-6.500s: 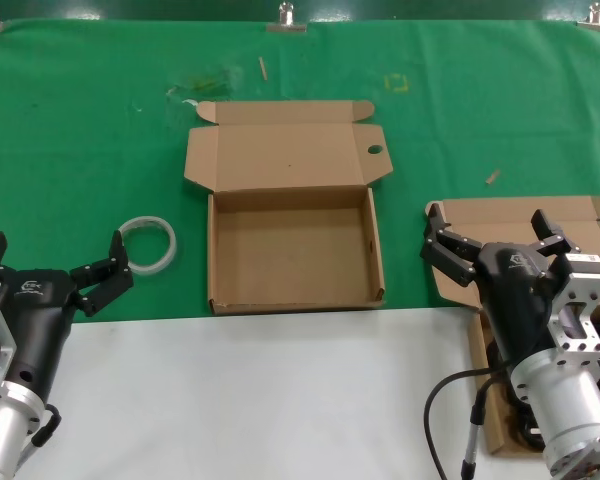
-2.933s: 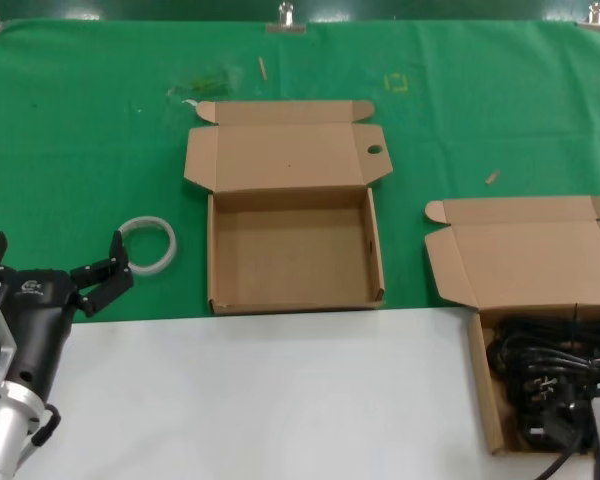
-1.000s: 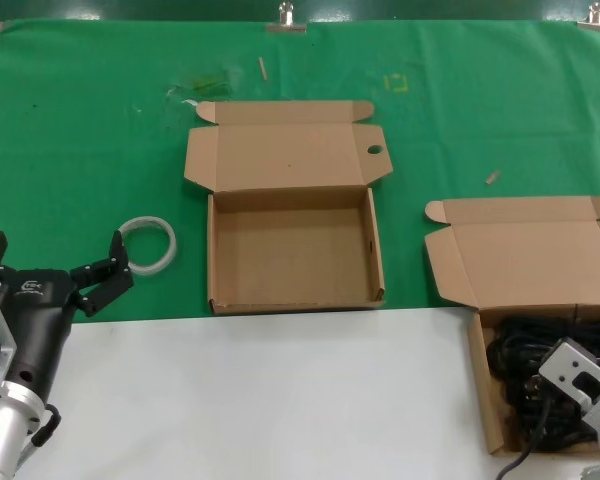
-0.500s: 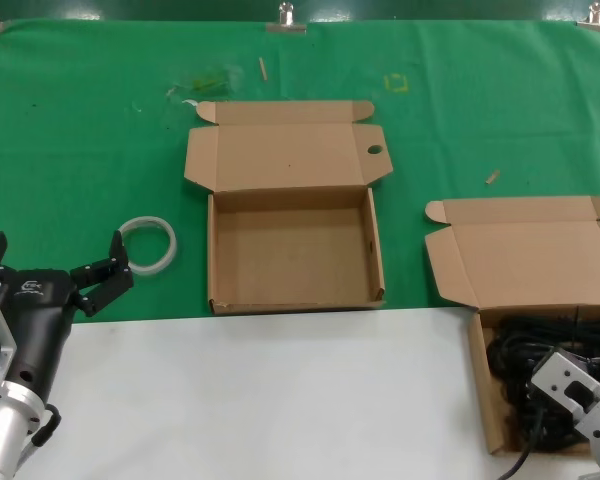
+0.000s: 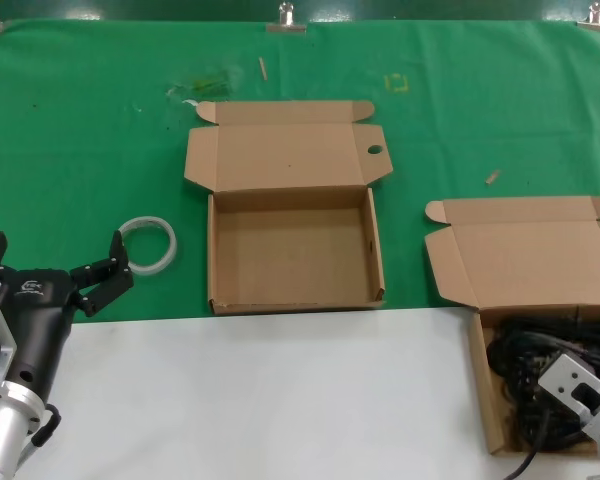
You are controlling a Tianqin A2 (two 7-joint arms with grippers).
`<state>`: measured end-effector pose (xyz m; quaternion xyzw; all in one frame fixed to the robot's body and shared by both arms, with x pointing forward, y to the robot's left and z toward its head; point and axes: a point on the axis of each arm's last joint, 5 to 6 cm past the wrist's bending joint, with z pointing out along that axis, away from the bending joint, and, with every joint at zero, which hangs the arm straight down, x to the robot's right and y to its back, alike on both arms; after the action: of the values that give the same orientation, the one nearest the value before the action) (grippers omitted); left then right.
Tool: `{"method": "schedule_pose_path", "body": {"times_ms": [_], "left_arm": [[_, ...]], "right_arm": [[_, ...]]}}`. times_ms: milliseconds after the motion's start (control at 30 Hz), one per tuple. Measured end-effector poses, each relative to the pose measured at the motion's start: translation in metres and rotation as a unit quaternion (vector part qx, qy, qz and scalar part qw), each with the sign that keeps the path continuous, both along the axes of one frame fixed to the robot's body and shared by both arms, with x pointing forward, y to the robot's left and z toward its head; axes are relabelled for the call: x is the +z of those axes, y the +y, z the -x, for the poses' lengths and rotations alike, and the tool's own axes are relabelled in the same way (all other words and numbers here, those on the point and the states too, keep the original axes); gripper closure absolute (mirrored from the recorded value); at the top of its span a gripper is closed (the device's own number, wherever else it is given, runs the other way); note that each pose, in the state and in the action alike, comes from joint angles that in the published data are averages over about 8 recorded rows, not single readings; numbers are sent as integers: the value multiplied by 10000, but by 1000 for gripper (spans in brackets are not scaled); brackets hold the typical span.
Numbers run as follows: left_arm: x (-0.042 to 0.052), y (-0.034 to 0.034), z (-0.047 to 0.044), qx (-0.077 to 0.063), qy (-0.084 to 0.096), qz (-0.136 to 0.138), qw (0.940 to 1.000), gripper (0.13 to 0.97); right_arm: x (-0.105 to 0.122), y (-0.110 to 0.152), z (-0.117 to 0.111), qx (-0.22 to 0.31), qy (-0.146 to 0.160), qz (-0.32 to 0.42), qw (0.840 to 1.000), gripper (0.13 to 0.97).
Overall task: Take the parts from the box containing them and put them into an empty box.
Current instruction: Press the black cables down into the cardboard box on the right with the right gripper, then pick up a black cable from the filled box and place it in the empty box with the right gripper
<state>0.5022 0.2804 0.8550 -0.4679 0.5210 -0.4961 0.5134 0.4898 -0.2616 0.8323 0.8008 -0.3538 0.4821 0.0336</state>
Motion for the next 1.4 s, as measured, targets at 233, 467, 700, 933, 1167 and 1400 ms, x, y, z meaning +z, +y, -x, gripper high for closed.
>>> {"method": "schedule_pose_path", "body": {"times_ms": [233,467,700,933,1167,1400], "left_arm": [[0,0,0,0,0,0,10000,132],[0,0,0,0,0,0,10000,132],[0,0,0,0,0,0,10000,132],[0,0,0,0,0,0,10000,132],[0,0,0,0,0,0,10000,132],[0,0,0,0,0,0,10000,132]], "right_arm": [[25,13,1,19,-3,3,10000,766],[16,22,7,19,8,-19,10000,811],[29,39,21,2,-19,-40,10000,888],[213,106,54,1,-226,34,9997,902],[646,301,153,71,-741,180,9971,902],[839,595,103,399,-1155,50,9925,902]]}}
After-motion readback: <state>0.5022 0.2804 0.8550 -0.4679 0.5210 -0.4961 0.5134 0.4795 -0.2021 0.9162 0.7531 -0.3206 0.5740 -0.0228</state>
